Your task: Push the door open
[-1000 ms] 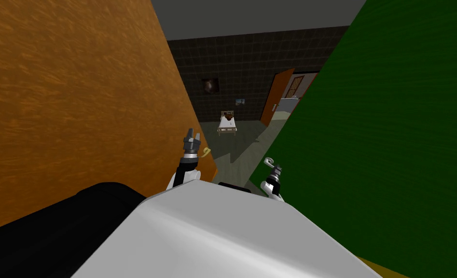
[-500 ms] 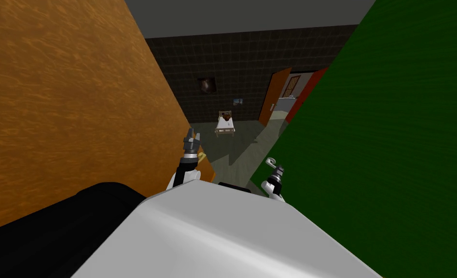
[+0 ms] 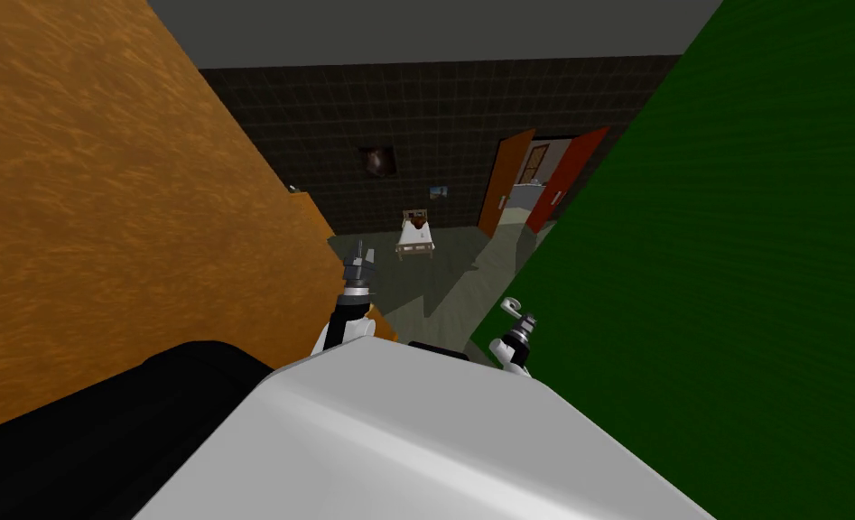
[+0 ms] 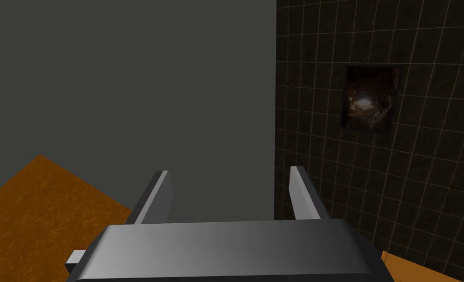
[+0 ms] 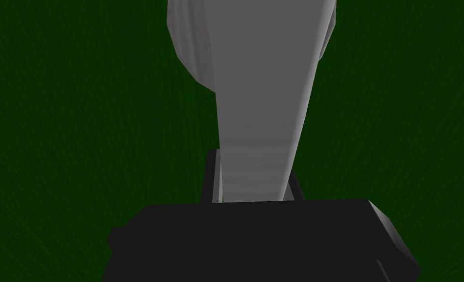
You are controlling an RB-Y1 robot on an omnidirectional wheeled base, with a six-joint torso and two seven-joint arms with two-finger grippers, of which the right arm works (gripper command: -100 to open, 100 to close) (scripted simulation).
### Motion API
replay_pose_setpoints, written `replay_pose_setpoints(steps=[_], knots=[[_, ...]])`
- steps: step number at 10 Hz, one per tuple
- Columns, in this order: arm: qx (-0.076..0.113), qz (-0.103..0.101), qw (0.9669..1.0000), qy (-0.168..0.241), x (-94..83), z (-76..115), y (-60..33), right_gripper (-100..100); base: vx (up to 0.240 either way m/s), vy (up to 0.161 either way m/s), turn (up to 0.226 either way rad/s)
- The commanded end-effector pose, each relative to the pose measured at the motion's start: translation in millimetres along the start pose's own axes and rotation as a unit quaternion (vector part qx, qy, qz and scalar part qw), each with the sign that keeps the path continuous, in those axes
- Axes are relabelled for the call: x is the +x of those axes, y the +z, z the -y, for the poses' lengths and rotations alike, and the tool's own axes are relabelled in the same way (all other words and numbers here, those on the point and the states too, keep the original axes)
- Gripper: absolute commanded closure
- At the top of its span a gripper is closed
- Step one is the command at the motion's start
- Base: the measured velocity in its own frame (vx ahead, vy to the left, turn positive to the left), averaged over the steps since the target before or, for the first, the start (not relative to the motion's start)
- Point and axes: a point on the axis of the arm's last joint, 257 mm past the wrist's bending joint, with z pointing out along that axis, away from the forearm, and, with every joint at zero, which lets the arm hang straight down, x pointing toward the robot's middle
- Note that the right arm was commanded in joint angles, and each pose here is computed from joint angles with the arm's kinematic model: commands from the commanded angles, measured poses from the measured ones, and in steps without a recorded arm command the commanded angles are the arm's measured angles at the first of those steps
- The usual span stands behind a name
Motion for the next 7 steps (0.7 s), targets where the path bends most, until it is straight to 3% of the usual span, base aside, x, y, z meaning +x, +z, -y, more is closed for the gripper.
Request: replay_pose_setpoints(steps=[1,5,6,7], knots=[[-0.003,0.010,0.9999,0.004,-2.3,-2.7,0.4,100,0.189,0.013,-0.079],[0.009,0.027,0.9995,0.015,-1.4,5.8,-9.8,100,0.168,0.008,-0.060],[0.011,0.034,0.9993,0.008,-15.1,8.7,-9.5,100,0.056,-0.014,-0.049],[0.003,0.055,0.9985,0.001,-37.0,2.8,-1.7,100,0.126,-0.044,-0.027]])
